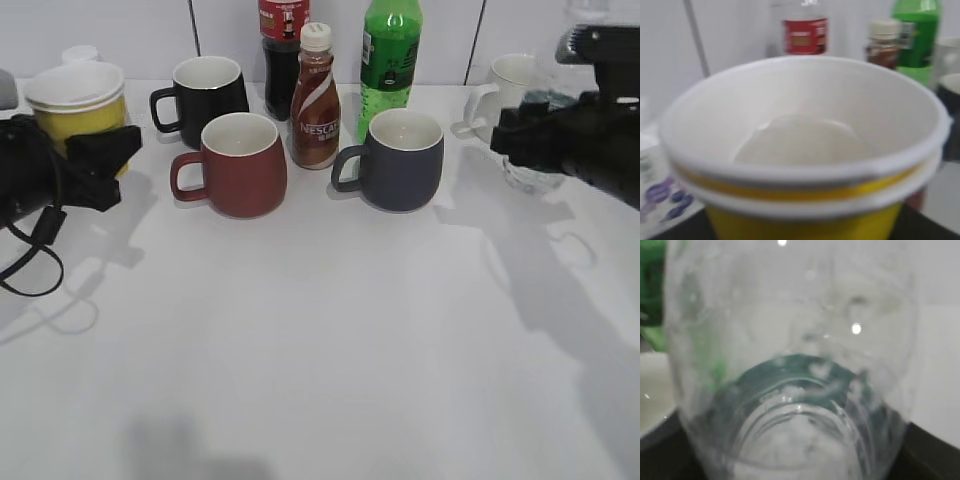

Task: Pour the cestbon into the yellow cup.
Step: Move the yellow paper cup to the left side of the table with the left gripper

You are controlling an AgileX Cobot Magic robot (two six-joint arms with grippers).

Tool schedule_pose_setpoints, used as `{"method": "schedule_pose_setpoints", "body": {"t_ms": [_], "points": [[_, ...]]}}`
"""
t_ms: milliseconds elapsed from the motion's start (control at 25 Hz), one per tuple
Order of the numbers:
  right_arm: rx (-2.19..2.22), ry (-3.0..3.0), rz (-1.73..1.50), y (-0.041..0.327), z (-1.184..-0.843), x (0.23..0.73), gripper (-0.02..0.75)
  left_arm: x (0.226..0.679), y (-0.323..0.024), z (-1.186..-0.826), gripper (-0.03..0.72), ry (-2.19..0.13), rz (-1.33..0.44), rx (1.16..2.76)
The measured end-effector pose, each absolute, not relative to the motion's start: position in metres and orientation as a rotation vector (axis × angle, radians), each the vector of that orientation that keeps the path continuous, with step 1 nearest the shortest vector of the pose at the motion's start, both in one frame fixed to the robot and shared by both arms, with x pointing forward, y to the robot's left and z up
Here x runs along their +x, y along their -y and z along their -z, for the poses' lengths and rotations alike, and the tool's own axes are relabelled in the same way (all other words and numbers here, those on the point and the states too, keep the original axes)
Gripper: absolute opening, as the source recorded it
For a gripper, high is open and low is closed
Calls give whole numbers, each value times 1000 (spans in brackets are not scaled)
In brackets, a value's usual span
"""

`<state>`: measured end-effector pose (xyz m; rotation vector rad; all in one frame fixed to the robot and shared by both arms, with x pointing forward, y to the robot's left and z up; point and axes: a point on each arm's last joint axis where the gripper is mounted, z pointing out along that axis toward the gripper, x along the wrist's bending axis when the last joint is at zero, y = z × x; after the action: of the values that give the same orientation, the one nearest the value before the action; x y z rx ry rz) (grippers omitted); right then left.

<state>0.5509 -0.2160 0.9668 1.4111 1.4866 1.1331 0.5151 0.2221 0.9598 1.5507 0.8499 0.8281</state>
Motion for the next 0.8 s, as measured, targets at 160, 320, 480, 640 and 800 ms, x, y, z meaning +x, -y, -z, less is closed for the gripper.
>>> {"method": "schedule_pose_setpoints", "body": {"t_ms": [160,320,480,640,800], "points": [[1462,-1463,-1100,227,-963,551,472,521,-229,-947,366,-927,-848,1544],[1456,-1450,-1062,237,-963,553,472,528,-233,-927,366,-961,-892,1535],[1414,-1453,-1034,239,-960,555,472,533,-236,-907,366,-1010,-914,1478],[1382,-1468,-1002,238,-943,561,472,542,-237,-887,366,-1065,-900,1500],[1340,-1444,-998,239,-935,565,472,557,-235,-880,366,-1061,-906,1491]]}}
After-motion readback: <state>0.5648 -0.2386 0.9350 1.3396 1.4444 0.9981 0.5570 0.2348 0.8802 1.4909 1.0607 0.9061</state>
